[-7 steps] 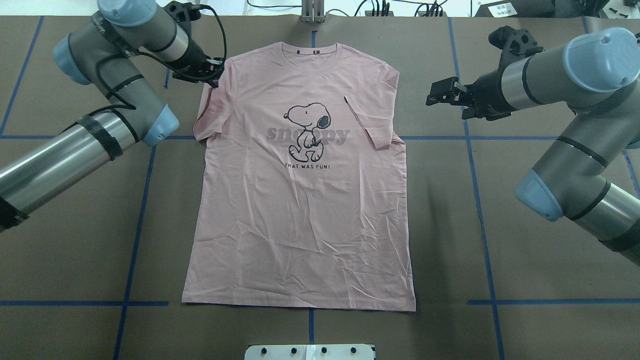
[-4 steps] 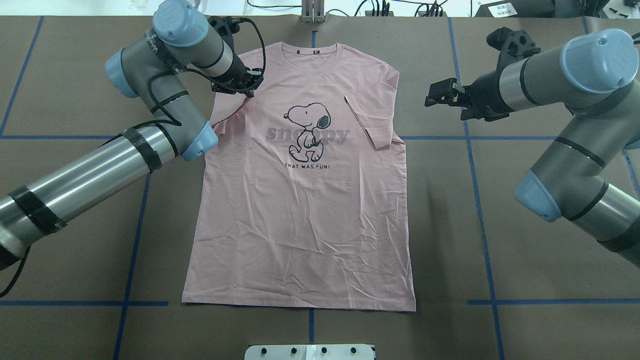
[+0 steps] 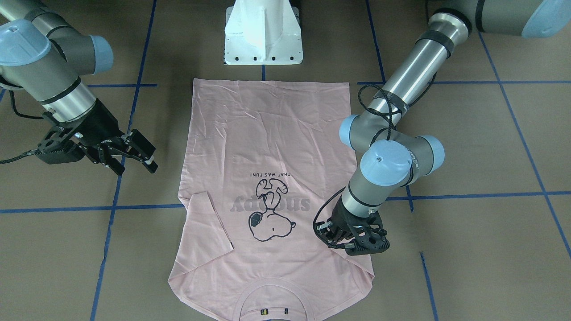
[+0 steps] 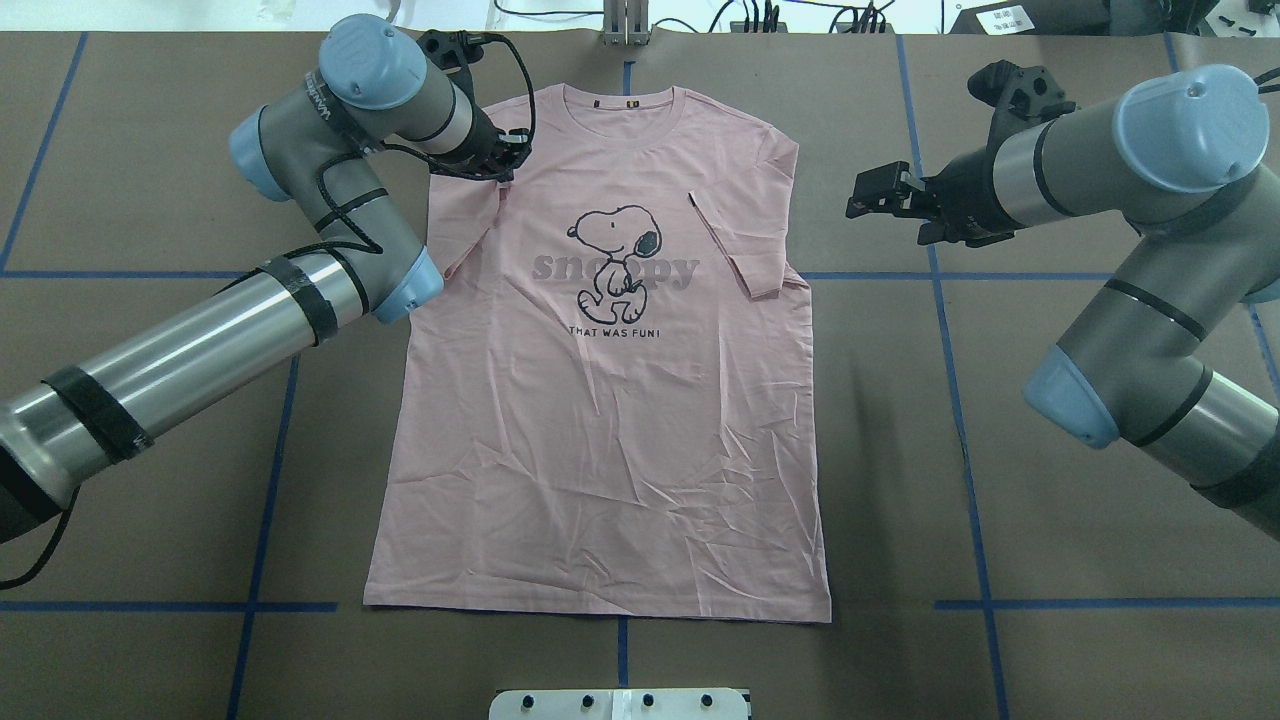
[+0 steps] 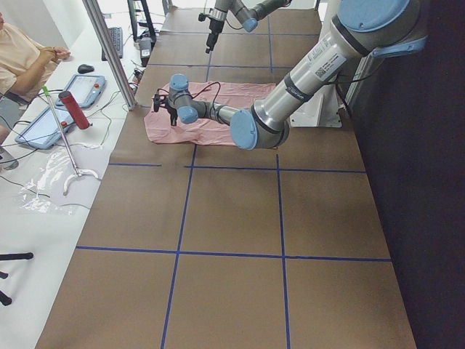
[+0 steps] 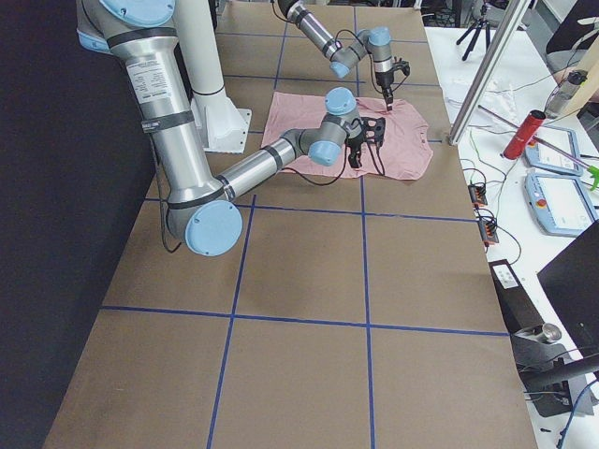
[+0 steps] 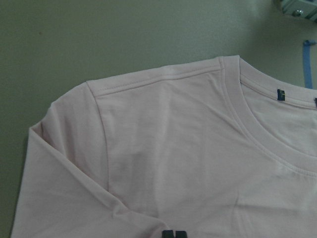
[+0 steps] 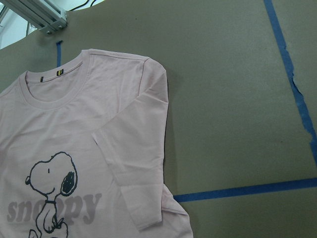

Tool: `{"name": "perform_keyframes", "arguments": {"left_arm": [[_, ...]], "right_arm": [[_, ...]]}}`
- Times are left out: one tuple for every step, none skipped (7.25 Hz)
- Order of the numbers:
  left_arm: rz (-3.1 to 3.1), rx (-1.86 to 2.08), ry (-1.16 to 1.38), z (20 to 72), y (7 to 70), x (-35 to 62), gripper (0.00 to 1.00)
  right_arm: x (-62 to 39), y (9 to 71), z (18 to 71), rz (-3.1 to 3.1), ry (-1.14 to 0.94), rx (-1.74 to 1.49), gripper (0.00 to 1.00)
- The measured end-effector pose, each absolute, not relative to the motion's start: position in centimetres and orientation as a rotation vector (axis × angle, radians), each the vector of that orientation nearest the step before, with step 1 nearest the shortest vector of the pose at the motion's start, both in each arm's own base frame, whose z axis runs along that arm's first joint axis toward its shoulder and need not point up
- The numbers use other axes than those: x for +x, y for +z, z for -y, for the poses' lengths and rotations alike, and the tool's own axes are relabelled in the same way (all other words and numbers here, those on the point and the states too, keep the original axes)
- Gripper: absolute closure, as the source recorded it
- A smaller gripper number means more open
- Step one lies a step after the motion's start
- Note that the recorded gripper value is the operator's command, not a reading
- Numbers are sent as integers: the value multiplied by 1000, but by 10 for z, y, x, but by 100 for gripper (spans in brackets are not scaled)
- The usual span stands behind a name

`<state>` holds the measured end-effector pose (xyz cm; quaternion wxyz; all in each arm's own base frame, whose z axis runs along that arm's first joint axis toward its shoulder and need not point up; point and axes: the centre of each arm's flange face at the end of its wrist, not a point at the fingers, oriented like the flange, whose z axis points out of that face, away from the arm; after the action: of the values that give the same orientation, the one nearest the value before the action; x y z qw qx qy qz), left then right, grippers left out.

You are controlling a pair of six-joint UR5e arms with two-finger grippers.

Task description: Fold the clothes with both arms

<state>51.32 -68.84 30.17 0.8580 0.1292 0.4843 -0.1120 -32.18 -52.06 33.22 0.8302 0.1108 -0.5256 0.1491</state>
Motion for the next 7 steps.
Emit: {"name": "perform_keyframes", "arguments": {"left_arm": [[-1041, 285, -232, 680, 297, 506, 13], [-1082, 300, -226, 662, 292, 491, 13], [-1135, 298, -215, 633, 289, 471, 12], [-1199, 254, -216, 595, 289, 450, 12], [-1249, 187, -232, 558, 292, 425, 12], [-1270, 142, -242, 524, 301, 399, 9], [-1274, 126, -250, 503, 309, 381, 9]], "right_arm": [[-325, 329, 520, 1118, 317, 231, 0], [-330, 323, 518, 1128, 333, 215, 0], [-347, 315, 508, 1147, 380, 168, 0], [-380, 308, 485, 1161, 449, 103, 0], [-417, 302, 452, 1156, 510, 53, 0], [-450, 292, 409, 1110, 531, 12, 1], [-470, 280, 364, 1051, 537, -25, 6]]}}
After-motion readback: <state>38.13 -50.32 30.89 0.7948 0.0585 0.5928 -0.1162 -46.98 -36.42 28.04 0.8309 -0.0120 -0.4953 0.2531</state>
